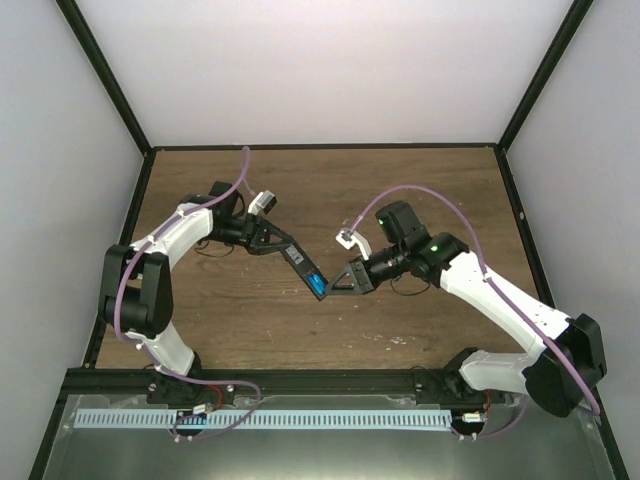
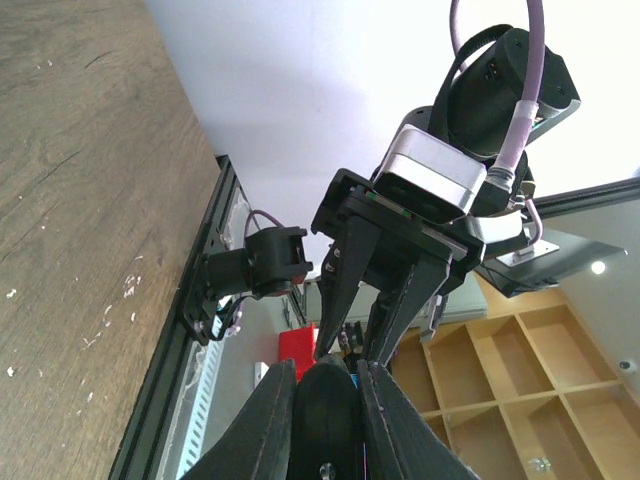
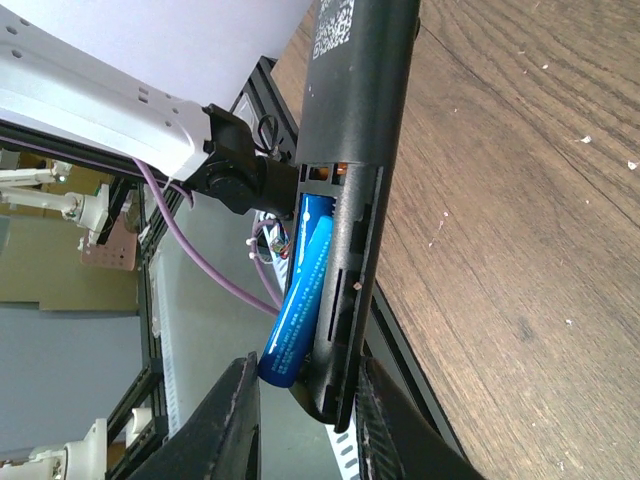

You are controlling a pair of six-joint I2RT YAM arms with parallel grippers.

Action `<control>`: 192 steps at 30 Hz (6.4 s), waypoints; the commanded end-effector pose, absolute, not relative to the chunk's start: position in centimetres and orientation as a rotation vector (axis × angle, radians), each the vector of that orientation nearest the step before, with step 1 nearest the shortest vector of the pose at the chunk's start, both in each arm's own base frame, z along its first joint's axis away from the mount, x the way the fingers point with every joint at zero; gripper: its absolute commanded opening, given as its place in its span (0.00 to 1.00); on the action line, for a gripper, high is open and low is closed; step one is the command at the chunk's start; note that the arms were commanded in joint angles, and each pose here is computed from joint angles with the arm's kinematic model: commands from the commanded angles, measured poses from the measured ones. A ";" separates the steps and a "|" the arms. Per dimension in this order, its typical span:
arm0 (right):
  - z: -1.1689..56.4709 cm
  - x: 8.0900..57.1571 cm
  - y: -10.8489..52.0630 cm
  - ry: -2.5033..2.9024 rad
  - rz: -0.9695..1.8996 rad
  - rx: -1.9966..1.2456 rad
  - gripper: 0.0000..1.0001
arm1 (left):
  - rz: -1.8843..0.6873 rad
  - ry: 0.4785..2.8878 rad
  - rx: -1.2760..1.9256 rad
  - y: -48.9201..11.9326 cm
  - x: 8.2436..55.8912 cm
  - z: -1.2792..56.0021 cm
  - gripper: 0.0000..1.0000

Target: Load the batteries into the remote control

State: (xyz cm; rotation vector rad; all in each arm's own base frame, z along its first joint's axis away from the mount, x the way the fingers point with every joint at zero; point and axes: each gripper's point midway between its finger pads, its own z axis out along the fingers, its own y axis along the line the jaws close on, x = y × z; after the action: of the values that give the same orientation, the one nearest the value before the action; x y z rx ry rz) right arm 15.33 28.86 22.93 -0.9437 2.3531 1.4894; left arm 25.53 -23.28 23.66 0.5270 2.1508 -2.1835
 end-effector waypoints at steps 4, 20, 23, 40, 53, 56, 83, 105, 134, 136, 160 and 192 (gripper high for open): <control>25.4 14.6 29.4 2.263 1.571 -1.007 0.18 | -2.162 2.079 0.585 -23.3 26.3 24.4 0.00; 25.1 14.5 29.9 2.289 1.570 -0.986 0.17 | -2.152 2.082 0.591 -23.3 26.2 24.5 0.00; 24.9 14.3 30.3 2.300 1.566 -0.996 0.16 | -2.154 2.084 0.589 -23.3 26.3 24.4 0.00; 24.7 13.9 31.4 2.315 1.554 -1.014 0.16 | -2.141 2.094 0.591 -23.2 26.0 24.3 0.00; 24.6 14.3 31.6 2.330 1.533 -0.992 0.16 | -2.127 2.103 0.594 -23.2 25.9 24.2 0.00; 24.5 14.4 31.6 2.337 1.522 -0.988 0.15 | -2.128 2.103 0.592 -23.2 25.9 24.2 0.00; 24.9 15.7 31.4 2.335 1.431 -0.932 0.18 | -2.124 2.106 0.594 -23.2 25.8 24.2 0.00; 24.5 15.4 31.4 2.335 1.487 -0.940 0.29 | -2.122 2.104 0.595 -23.2 25.8 24.3 0.00; 24.4 16.3 32.3 2.332 1.479 -0.966 0.08 | -2.127 2.095 0.600 -23.2 25.8 24.4 0.00; 24.5 16.4 32.2 2.334 1.464 -0.960 0.14 | -2.123 2.098 0.598 -23.2 25.9 24.3 0.00; 26.8 28.0 22.2 2.210 0.563 -0.373 1.00 | -1.548 2.194 0.270 -20.5 34.9 24.1 0.00; 12.4 34.0 35.8 2.384 0.557 -0.825 0.97 | -1.168 2.001 -0.355 -7.5 30.3 20.0 0.00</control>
State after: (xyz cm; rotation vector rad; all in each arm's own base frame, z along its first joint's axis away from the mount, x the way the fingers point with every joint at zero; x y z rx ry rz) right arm 32.02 32.89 10.59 -0.8109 2.4759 0.5268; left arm 30.81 -7.74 20.42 -0.3329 1.9913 -1.1830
